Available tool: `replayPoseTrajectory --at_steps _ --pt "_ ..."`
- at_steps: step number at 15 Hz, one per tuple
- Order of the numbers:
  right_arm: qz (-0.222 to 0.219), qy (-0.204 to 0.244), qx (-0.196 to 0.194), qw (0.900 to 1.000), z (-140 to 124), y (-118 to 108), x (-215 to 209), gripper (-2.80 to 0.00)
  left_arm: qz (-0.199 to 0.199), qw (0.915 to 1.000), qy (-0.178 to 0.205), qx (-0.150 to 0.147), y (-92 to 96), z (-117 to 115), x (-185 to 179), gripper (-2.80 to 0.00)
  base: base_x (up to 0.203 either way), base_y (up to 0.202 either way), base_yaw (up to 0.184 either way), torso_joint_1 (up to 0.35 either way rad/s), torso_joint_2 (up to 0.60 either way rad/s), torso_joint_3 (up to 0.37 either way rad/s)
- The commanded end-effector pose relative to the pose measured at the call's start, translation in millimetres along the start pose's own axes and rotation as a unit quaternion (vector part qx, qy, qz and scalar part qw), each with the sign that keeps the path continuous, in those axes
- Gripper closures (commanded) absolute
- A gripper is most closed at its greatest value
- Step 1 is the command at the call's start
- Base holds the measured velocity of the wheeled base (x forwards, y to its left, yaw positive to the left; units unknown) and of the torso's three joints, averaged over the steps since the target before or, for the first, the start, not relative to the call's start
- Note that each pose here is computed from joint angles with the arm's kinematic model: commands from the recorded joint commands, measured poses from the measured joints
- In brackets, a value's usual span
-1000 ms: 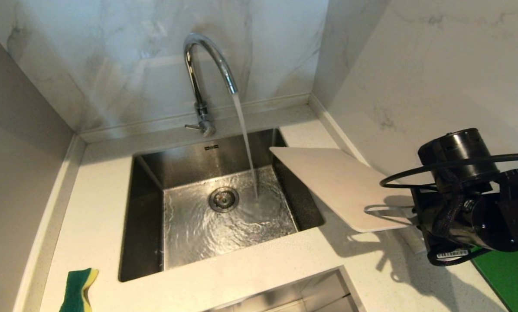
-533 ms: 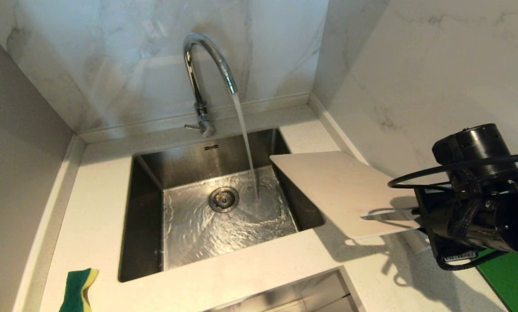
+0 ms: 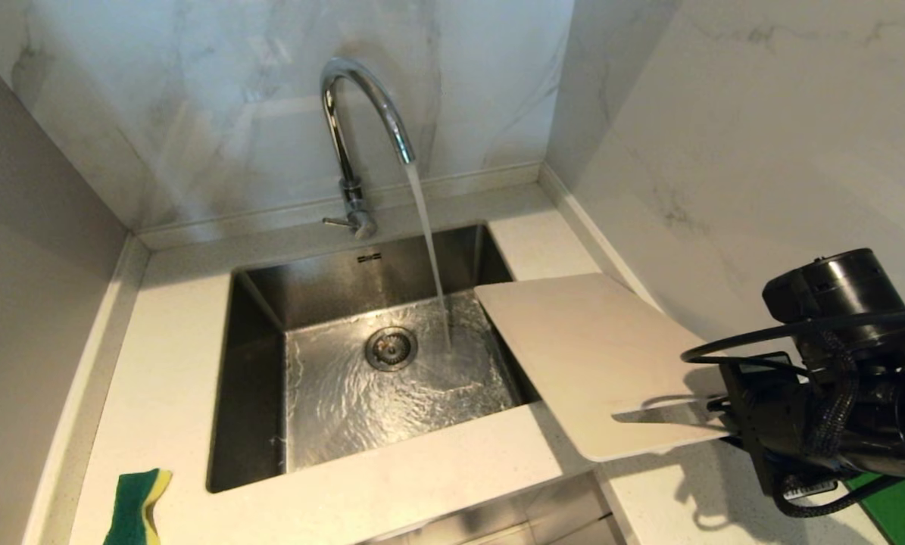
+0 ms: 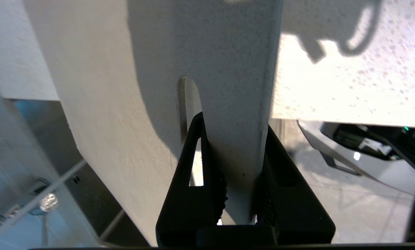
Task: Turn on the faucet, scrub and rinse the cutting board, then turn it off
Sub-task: Put down the cutting board
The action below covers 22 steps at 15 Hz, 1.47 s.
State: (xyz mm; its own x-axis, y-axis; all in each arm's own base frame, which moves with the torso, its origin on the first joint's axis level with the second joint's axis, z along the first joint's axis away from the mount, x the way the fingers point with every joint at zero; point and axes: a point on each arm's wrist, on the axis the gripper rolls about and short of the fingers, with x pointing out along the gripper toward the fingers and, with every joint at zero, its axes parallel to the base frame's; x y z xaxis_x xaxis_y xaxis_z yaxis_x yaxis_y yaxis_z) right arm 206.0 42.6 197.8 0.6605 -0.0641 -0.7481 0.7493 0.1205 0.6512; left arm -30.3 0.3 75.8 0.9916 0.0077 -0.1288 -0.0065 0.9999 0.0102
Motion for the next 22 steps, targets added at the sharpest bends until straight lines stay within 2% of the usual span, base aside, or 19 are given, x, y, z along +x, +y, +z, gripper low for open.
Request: replayPoseTrajectory --at_steps 1,5,13,22 --pt "-0.014 0.010 0.002 1.000 -1.0 -6.0 3.4 0.00 0.001 1.0000 0.001 0.000 0.0 -0.2 0.0 0.00 0.000 0.000 0.000 0.000 0.00 0.000" --pt "-0.054 0.044 -0.004 0.998 -6.2 -12.4 21.4 0.00 0.000 1.0000 0.001 0.000 0.0 -0.2 0.0 0.00 0.000 0.000 0.000 0.000 0.00 0.000" --pt "-0.073 0.046 -0.009 0.996 -11.5 -10.8 46.1 0.00 0.000 1.0000 0.001 0.000 0.0 -0.2 0.0 0.00 0.000 0.000 0.000 0.000 0.00 0.000" --pt "-0.101 0.073 -0.028 0.992 -13.2 -12.3 75.3 0.00 0.000 1.0000 0.001 0.000 0.0 -0.2 0.0 0.00 0.000 0.000 0.000 0.000 0.00 0.000"
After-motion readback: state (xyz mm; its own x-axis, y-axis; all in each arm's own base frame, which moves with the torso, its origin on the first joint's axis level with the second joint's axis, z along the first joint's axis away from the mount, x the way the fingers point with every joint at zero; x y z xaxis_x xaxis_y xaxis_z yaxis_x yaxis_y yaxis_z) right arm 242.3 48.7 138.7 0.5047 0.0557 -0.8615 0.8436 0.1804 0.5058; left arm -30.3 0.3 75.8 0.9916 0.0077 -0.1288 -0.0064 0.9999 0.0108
